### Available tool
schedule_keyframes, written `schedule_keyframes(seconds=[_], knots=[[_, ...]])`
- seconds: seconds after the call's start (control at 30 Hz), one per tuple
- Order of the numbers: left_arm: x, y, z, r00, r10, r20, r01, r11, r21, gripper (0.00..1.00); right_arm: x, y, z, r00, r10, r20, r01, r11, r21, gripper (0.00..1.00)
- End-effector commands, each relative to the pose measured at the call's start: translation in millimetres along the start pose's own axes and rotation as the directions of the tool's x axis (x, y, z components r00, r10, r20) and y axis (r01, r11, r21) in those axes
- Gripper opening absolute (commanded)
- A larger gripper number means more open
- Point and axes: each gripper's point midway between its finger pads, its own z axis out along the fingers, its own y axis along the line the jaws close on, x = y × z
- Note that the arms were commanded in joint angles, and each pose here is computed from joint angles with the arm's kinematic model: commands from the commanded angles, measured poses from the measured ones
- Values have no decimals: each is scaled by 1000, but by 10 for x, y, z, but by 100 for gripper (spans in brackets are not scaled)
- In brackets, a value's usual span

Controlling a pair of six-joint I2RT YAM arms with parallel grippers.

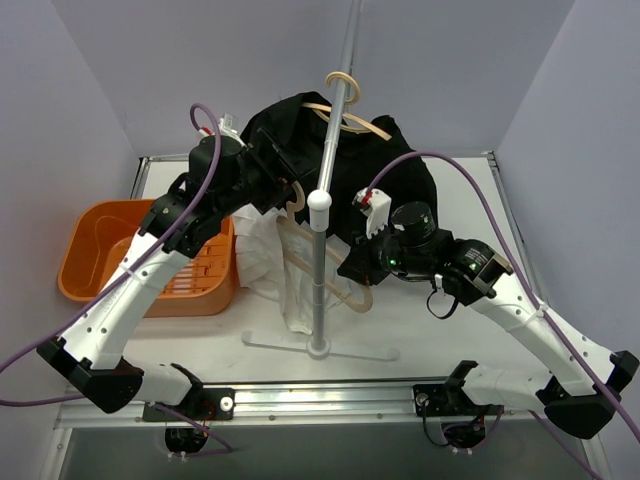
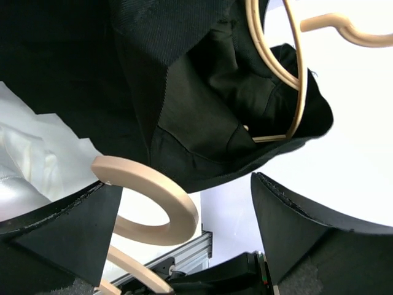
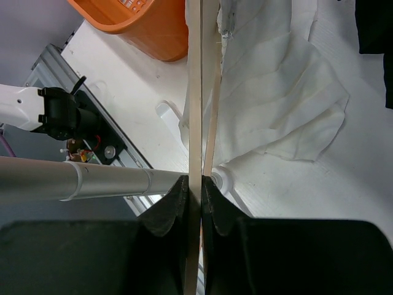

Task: Remove the skirt from the hanger

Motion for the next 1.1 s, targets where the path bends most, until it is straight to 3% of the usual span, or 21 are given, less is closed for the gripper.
schedule_keyframes(seconds=[0.0, 0.13, 0.33, 0.5, 0.67, 0.8, 1.07], knots=[[-225, -349, -341, 994, 53, 96, -66, 988, 138, 94, -228, 118, -90, 995, -19, 101, 23, 999, -34, 0], [-390, -331, -658, 970, 149, 190, -177, 975, 137, 94, -250, 93, -115, 993, -11, 114, 13, 1000, -15, 0], [-448, 98, -1034, 919, 335, 209, -336, 941, -32, 94, -273, 74, -134, 992, 16, 123, -16, 1000, -1, 0], [-277, 667, -1070, 913, 395, 108, -369, 908, -198, 94, -410, 186, -230, 987, 47, 155, -42, 998, -36, 0], [-109, 971, -964, 902, 430, -29, -419, 859, -293, 97, -486, 272, -318, 981, 87, 172, -77, 995, -64, 0], [-117, 1015, -978, 875, 483, -43, -466, 812, -351, 98, -522, 309, -357, 977, 109, 185, -97, 992, -77, 0], [14, 1075, -752, 865, 495, -80, -489, 796, -357, 99, -551, 362, -363, 970, 150, 193, -131, 986, -106, 0]])
